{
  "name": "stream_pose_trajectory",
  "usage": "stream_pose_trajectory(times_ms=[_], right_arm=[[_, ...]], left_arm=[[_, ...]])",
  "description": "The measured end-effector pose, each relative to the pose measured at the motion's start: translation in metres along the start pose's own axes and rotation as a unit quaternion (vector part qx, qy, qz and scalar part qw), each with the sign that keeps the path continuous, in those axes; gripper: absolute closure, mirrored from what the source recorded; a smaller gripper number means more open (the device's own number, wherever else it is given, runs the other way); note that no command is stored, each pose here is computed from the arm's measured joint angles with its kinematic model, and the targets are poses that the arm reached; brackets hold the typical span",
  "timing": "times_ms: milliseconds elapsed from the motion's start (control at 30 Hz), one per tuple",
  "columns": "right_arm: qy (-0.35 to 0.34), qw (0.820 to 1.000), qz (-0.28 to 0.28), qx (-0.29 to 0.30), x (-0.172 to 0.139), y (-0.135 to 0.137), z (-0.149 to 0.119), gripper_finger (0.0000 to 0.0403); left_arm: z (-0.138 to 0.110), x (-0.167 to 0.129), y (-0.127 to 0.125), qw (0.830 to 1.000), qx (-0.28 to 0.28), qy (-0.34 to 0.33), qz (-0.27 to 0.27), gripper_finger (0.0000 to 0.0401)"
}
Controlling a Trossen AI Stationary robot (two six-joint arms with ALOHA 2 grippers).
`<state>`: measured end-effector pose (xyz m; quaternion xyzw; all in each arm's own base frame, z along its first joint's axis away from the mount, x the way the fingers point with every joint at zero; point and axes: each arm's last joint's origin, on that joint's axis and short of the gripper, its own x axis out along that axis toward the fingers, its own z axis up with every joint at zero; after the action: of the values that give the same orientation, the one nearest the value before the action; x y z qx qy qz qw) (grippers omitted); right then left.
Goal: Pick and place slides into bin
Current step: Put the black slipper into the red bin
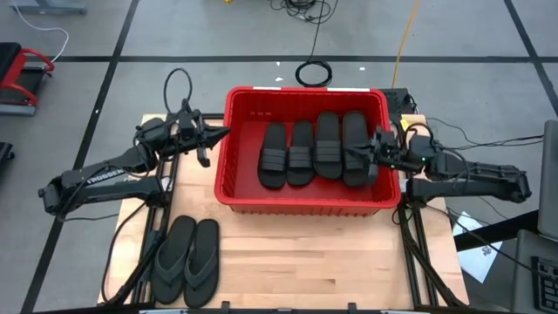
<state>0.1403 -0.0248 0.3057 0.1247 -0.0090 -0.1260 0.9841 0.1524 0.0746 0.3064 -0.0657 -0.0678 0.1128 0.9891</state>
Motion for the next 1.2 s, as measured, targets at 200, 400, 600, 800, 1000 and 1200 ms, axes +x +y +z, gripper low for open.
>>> stream_pose_trajectory(times_ms=[200, 400, 600, 800, 1000, 1200], right_arm=[[-0.015, 1.000, -0.009, 0.005, -0.008, 0.011, -0.005, 0.0403], [-0.011, 0.999, -0.038, 0.009, -0.011, 0.019, -0.020, 0.0403], [-0.028, 0.999, -0.036, 0.018, -0.012, 0.021, -0.018, 0.0403], [-0.046, 0.998, -0.028, 0.011, -0.017, 0.021, -0.013, 0.0403], [-0.039, 0.998, 0.033, -0.034, -0.019, 0.024, -0.012, 0.0403], [-0.027, 0.994, 0.093, -0.056, -0.019, 0.027, -0.014, 0.0403]], left_arm=[[-0.005, -0.014, -0.005, 0.999, -0.002, -0.011, -0.030, 0.0401], [-0.015, -0.036, -0.012, 0.995, -0.033, 0.026, -0.088, 0.0401], [-0.027, -0.049, -0.021, 0.963, -0.114, 0.140, -0.198, 0.0399], [-0.030, -0.049, -0.028, 0.948, -0.152, 0.168, -0.224, 0.0400], [-0.030, -0.046, -0.033, 0.964, -0.147, 0.150, -0.161, 0.0401], [-0.026, -0.043, -0.035, 0.984, -0.111, 0.105, -0.091, 0.0401]])
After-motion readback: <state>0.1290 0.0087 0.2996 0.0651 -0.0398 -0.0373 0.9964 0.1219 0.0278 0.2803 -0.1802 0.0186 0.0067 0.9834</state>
